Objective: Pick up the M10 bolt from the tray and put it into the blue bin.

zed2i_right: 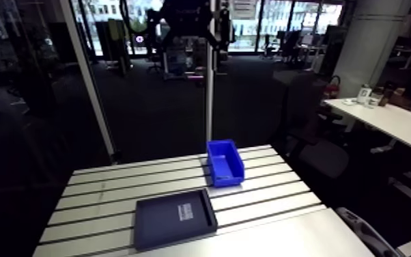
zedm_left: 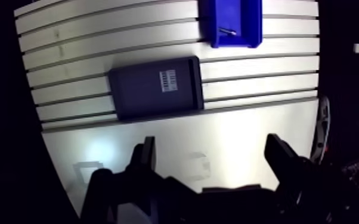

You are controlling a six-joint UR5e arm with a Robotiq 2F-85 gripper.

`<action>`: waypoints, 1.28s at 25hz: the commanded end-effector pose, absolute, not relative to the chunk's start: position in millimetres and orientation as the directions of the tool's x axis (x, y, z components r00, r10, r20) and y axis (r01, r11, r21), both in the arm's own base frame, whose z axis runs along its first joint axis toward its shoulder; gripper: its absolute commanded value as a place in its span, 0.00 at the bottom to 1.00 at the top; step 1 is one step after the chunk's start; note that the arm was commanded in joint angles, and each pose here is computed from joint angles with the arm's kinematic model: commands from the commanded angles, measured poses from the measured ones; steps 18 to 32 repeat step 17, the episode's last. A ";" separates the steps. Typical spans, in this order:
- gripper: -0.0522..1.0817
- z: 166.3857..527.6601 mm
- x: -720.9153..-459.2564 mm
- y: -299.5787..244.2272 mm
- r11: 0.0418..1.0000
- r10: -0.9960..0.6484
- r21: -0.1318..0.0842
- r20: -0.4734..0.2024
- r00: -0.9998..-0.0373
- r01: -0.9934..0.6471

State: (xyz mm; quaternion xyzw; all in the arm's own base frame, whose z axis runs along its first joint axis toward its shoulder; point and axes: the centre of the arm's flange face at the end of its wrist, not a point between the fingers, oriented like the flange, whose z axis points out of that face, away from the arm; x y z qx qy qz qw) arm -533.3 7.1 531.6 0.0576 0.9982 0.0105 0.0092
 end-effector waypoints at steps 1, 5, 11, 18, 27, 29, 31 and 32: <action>0.05 535.1 -533.7 7.1 0.990 0.138 0.024 -0.013 -0.990 0.138; 0.05 532.8 -534.7 6.5 0.990 0.137 0.023 -0.018 -0.990 0.136; 0.05 524.3 -542.5 1.8 0.992 0.125 0.020 -0.030 -0.992 0.124; 0.05 522.8 -543.8 -1.4 0.993 0.119 0.019 -0.031 -0.992 0.118; 0.05 522.8 -543.8 -1.4 0.993 0.119 0.019 -0.031 -0.992 0.118; 0.05 522.8 -543.8 -1.4 0.993 0.119 0.019 -0.031 -0.992 0.118; 0.05 522.8 -543.8 -1.4 0.993 0.119 0.019 -0.031 -0.992 0.118; 0.05 522.8 -543.8 -1.4 0.993 0.119 0.019 -0.031 -0.992 0.118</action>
